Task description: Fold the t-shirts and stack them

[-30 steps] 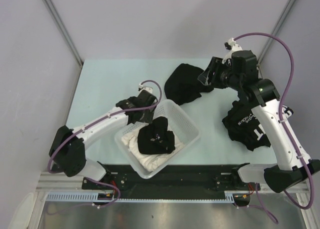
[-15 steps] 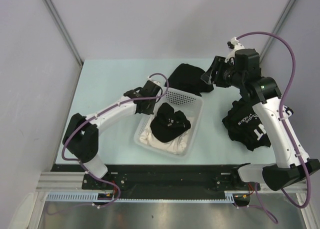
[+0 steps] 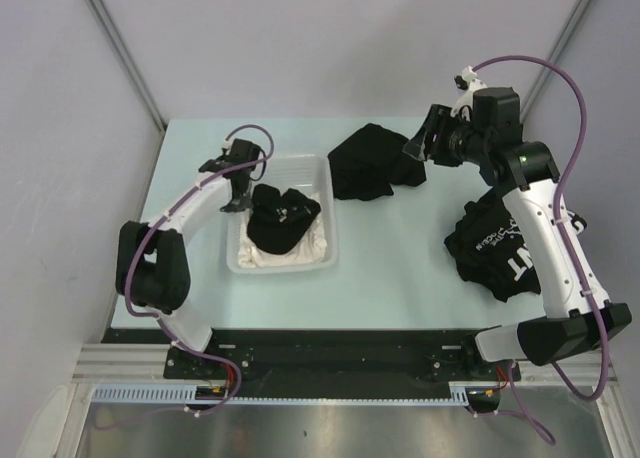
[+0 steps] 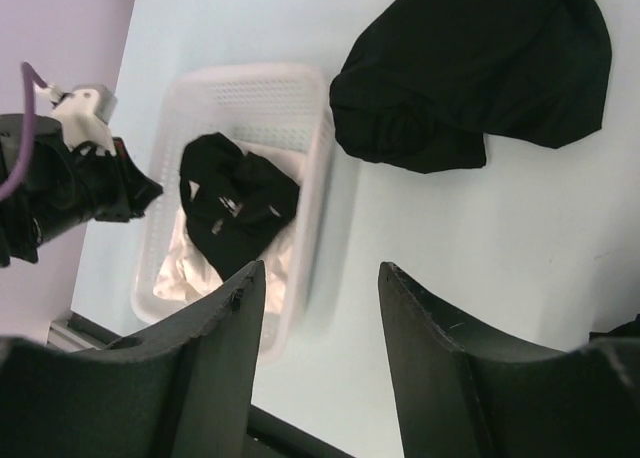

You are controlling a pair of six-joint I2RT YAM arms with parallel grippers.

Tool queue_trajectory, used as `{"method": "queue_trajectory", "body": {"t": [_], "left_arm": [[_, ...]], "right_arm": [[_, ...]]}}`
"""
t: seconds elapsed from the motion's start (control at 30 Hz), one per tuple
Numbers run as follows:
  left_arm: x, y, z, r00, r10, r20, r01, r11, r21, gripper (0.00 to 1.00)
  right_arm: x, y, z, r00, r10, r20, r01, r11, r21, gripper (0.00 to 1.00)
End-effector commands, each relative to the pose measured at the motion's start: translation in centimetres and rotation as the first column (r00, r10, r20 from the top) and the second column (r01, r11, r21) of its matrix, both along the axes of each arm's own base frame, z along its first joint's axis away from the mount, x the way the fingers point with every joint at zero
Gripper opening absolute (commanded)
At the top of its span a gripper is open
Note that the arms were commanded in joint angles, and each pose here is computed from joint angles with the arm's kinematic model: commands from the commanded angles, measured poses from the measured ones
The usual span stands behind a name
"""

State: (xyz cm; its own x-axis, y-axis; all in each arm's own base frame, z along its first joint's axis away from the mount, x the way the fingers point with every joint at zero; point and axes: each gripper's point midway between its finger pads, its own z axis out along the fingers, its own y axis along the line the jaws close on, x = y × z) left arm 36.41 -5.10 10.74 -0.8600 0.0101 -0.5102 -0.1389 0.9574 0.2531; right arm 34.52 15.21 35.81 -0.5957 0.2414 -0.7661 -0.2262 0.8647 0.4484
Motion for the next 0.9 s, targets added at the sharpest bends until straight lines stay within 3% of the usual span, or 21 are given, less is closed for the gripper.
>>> {"method": "queue_trajectory", "body": {"t": [0.0, 0.4, 0.67, 0.87], "left_arm": [[0.9, 6.5, 1.2, 0.984, 0.178, 0.022, -0.18, 0.977, 0.113, 0.0], [8.6, 16.0, 3.0, 0.898, 0.429, 0.094, -0.438, 0.891, 0.117, 0.0], [9.5, 20.0, 2.7, 0.832, 0.539, 0.132, -0.551, 0.83, 0.085, 0.0], [9.8, 20.1, 2.8, 0.836, 0.536, 0.119, -0.544, 0.838, 0.049, 0.0]], "right_arm": [[0.4, 0.4, 1.4, 0.998, 0.052, 0.034, -0.052, 0.999, 0.005, 0.54], [0.0, -1.2, -0.8, 0.994, 0.079, -0.069, -0.085, 0.993, -0.086, 0.54], [0.7, -2.1, -1.5, 0.993, 0.077, -0.089, -0.085, 0.992, -0.09, 0.54], [0.4, -2.2, -2.4, 0.99, 0.079, -0.114, -0.089, 0.993, -0.082, 0.54]]}}
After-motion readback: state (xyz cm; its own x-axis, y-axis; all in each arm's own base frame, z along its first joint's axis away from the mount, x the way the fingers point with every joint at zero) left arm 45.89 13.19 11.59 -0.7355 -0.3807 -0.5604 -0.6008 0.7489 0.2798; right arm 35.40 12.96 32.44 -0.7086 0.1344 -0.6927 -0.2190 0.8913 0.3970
